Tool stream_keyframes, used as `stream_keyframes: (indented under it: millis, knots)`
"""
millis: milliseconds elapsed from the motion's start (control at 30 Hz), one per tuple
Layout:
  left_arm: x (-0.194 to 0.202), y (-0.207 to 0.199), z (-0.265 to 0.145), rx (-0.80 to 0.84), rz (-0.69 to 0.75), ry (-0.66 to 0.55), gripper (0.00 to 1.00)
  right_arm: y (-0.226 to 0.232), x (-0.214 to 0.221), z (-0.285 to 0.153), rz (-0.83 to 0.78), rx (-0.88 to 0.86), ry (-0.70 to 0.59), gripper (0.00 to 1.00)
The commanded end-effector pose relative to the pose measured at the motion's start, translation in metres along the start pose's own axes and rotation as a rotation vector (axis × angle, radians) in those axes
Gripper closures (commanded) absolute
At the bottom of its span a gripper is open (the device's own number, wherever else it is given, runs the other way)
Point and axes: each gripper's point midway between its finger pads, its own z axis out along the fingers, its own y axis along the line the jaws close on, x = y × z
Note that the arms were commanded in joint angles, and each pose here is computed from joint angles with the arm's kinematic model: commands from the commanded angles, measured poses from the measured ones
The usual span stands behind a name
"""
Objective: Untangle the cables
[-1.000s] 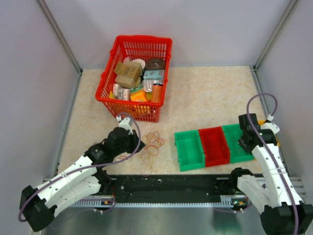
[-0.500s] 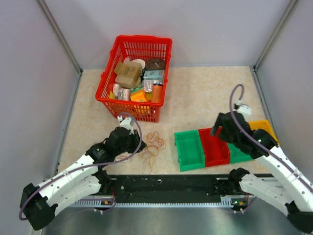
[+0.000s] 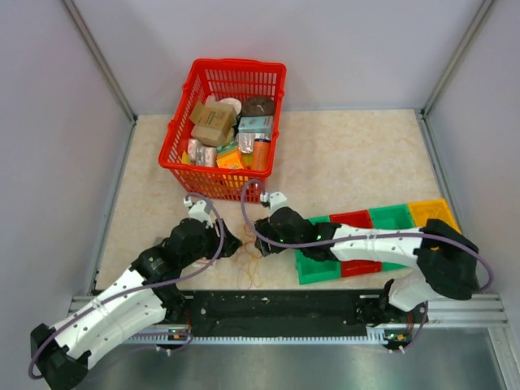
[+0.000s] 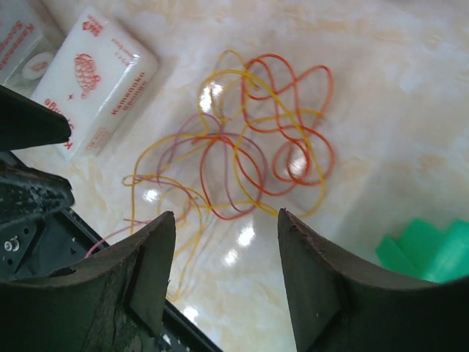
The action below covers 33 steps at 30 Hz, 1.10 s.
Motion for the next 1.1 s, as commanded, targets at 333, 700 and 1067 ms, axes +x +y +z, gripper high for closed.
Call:
stream_keyframes:
  millis: [333,700,1067]
  knots:
    - [0.003,0.009,-0.002,-0.031,-0.014,-0.007,0.42,0.025,-0.008,0.060,-0.176,0.027,-0.105,0.56]
    - [0.014,0.011,0.007,-0.012,-0.015,0.022,0.25,0.044,-0.051,0.017,-0.165,0.023,-0.159,1.00]
    - [0.018,-0.012,0.046,0.029,-0.021,0.142,0.25,0.132,-0.155,-0.158,0.079,-0.529,-0.418,1.00]
